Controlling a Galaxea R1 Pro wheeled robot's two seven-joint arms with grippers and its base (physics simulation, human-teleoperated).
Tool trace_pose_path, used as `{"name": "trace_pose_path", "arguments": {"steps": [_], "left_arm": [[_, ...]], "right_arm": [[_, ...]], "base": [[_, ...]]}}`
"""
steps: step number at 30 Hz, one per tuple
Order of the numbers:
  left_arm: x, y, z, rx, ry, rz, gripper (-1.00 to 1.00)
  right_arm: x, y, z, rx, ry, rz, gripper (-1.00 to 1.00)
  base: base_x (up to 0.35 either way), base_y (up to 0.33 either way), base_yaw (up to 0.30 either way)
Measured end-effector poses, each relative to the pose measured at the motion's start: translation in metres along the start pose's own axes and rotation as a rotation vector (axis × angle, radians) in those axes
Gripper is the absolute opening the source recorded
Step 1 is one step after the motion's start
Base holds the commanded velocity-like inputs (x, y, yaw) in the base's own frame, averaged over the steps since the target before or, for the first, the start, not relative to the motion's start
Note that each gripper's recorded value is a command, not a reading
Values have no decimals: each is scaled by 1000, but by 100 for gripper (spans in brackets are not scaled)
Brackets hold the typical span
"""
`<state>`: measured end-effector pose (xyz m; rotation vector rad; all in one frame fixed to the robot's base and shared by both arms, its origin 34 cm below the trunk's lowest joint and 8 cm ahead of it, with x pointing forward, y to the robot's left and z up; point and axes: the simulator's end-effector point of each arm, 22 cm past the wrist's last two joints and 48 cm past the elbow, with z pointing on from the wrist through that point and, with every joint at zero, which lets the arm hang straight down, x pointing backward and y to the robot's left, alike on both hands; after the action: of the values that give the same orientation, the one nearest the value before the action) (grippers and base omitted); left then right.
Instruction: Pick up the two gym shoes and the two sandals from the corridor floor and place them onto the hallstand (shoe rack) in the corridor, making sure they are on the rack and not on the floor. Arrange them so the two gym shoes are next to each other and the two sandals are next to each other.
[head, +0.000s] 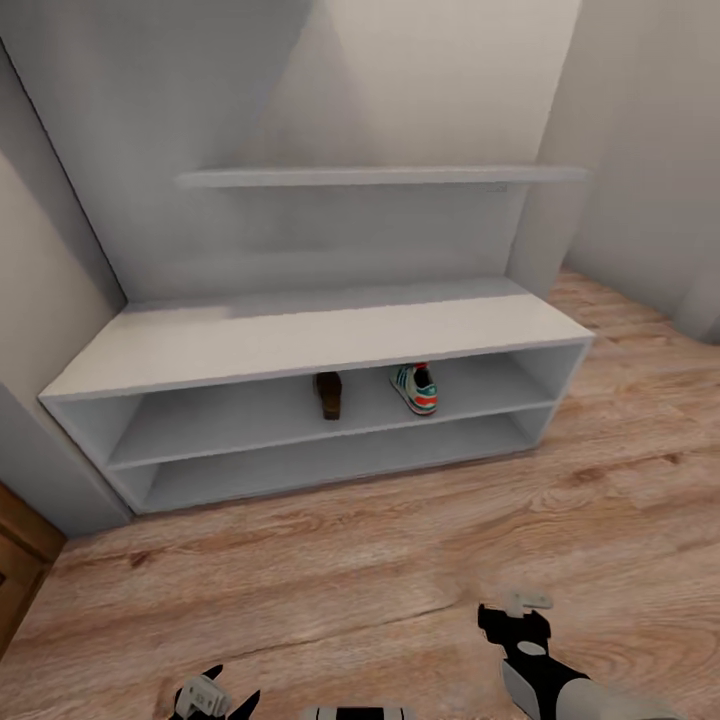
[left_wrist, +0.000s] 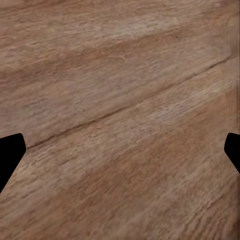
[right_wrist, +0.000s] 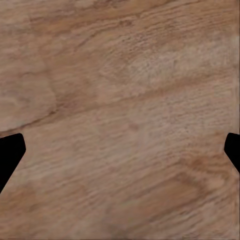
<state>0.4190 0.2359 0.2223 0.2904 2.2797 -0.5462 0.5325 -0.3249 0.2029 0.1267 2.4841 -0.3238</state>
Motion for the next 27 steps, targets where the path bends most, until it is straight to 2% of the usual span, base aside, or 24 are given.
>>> {"name": "trace_pose_path", "arguments": {"steps": [9, 16, 19, 27], "left_arm": [[-18, 0, -2, -3, -34, 16, 100], [-32, 2, -5, -9, -62, 28, 100], [-39, 8, -8, -37, -71, 22, 100], [-56, 17, -19, -88, -77, 12, 100]], "right_arm": [[5, -21, -11, 21, -31, 3, 100], [2, -45, -16, 48, -49, 1, 100], [8, -56, -21, 60, -39, -5, 100], [0, -66, -34, 69, -49, -6, 100]], "base": [[0, 0, -300], [0, 0, -300], [0, 0, -300], [0, 0, -300]]}}
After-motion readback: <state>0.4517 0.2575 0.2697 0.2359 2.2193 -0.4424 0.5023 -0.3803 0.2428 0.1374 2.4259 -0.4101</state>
